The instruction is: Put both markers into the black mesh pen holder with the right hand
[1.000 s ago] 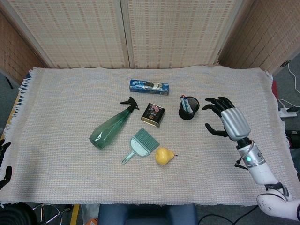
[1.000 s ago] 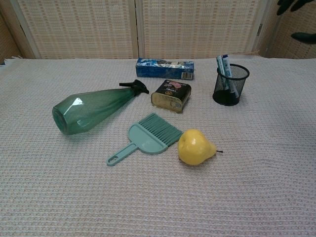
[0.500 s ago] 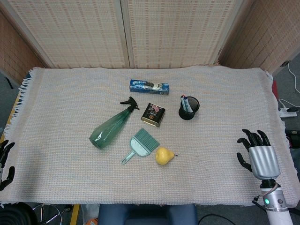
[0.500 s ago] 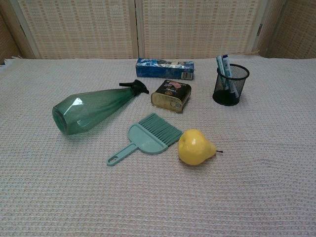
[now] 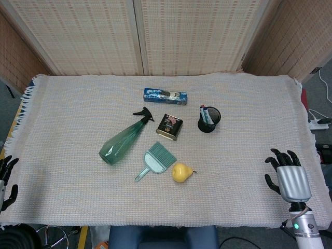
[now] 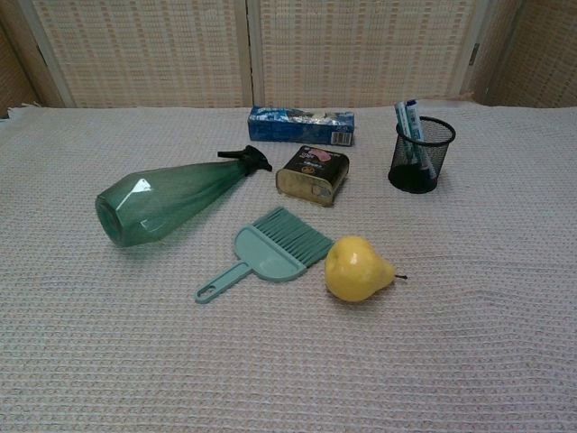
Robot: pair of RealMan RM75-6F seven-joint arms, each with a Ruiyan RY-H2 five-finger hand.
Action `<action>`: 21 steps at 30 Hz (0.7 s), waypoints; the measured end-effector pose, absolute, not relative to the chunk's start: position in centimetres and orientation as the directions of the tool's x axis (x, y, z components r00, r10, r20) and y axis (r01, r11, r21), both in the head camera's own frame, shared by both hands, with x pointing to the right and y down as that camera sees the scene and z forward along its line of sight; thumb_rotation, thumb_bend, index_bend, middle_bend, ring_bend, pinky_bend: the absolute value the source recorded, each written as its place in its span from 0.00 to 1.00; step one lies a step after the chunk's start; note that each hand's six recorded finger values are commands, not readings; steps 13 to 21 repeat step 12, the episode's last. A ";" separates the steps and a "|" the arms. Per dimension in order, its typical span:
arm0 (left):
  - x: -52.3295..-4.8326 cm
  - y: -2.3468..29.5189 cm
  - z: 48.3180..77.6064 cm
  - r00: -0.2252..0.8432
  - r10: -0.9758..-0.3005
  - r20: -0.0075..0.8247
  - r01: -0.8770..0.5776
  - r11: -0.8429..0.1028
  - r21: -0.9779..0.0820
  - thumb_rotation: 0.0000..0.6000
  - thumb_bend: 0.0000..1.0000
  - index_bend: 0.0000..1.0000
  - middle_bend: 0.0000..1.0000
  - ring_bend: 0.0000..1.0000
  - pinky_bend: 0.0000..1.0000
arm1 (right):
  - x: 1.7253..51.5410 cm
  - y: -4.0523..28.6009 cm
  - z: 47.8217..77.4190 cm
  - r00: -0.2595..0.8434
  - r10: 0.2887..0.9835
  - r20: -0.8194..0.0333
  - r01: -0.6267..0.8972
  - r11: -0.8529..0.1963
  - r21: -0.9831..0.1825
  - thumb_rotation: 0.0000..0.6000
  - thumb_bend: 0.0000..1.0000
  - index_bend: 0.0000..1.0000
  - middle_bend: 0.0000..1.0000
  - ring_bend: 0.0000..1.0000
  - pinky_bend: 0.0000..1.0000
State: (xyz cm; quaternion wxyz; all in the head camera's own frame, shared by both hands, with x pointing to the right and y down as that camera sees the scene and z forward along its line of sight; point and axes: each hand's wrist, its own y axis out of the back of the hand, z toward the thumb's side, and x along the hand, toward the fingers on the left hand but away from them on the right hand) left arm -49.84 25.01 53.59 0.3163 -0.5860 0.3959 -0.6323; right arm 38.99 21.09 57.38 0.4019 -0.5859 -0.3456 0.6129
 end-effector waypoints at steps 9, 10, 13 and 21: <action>-49.9 25.0 53.6 -0.118 -0.864 0.489 -0.060 -0.485 -0.872 1.00 0.50 0.10 0.00 0.00 0.10 | 39.2 21.1 57.5 -0.002 0.889 -0.457 -0.081 -0.456 -0.886 1.00 0.25 0.11 0.16 0.20 0.16; -49.9 25.0 53.6 -0.119 -0.865 0.488 -0.060 -0.484 -0.873 1.00 0.50 0.10 0.00 0.00 0.10 | 39.2 21.1 57.5 -0.001 0.889 -0.458 -0.080 -0.456 -0.886 1.00 0.25 0.11 0.16 0.20 0.16; -50.0 25.0 53.6 -0.122 -0.864 0.489 -0.060 -0.485 -0.872 1.00 0.50 0.10 0.00 0.00 0.10 | 39.2 21.1 57.5 -0.002 0.888 -0.460 -0.078 -0.458 -0.885 1.00 0.25 0.12 0.16 0.20 0.16; -50.0 25.0 53.6 -0.122 -0.864 0.489 -0.060 -0.485 -0.872 1.00 0.50 0.10 0.00 0.00 0.10 | 39.2 21.1 57.5 -0.002 0.888 -0.460 -0.078 -0.458 -0.885 1.00 0.25 0.12 0.16 0.20 0.16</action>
